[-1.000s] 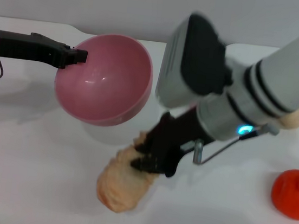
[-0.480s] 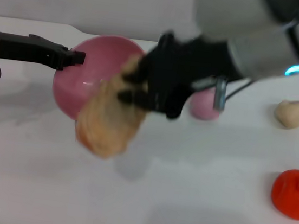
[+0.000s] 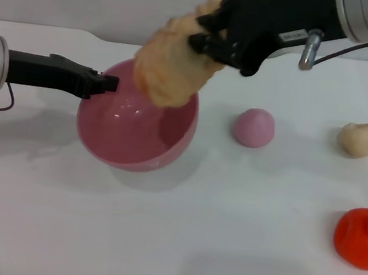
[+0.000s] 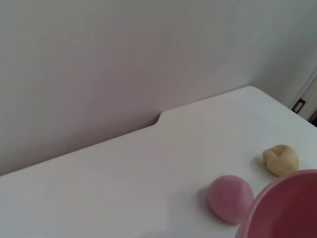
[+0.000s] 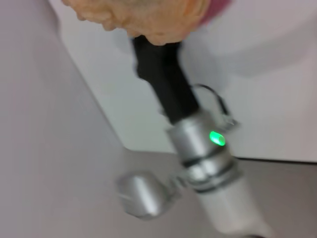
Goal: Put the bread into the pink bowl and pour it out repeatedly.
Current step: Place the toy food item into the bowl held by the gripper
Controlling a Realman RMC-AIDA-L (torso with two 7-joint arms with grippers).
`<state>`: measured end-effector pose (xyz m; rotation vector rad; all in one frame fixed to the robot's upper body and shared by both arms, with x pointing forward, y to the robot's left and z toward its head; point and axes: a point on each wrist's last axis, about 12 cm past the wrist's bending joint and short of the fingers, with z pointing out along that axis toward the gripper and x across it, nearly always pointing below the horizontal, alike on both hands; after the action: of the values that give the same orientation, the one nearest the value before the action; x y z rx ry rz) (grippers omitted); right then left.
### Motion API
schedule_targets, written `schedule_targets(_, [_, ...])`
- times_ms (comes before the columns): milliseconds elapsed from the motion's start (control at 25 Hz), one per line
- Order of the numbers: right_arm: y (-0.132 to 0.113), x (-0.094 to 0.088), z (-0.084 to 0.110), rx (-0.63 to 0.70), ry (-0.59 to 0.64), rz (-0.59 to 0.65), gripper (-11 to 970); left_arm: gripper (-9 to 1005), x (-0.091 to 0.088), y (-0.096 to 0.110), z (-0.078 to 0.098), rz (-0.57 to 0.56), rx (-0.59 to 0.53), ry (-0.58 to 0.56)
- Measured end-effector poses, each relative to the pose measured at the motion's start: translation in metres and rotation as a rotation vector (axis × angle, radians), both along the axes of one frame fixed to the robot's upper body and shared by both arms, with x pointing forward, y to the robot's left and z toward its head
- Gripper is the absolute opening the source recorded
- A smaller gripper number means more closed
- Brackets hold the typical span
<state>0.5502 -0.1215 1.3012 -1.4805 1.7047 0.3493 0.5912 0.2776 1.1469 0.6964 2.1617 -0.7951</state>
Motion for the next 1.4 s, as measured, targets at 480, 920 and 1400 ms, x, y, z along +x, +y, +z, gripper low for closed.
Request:
schedule_targets(480, [-0.004, 0.018, -0.026, -0.058, 0.033, -0.046, 147, 53, 0.001, -0.007, 0.001, -0.027, 0.008, 0.005])
schedule_targets(920, [0.018, 0.019, -0.027, -0.057, -0.001, 0.01, 142, 54, 0.0, -0.015, -0.001, -0.058, 0.015, 0.008])
schedule_targets(1400, [0.031, 0.021, -0.032, -0.046, -0.033, 0.027, 434, 55, 0.0, -0.019, -0.001, -0.07, 0.018, 0.006])
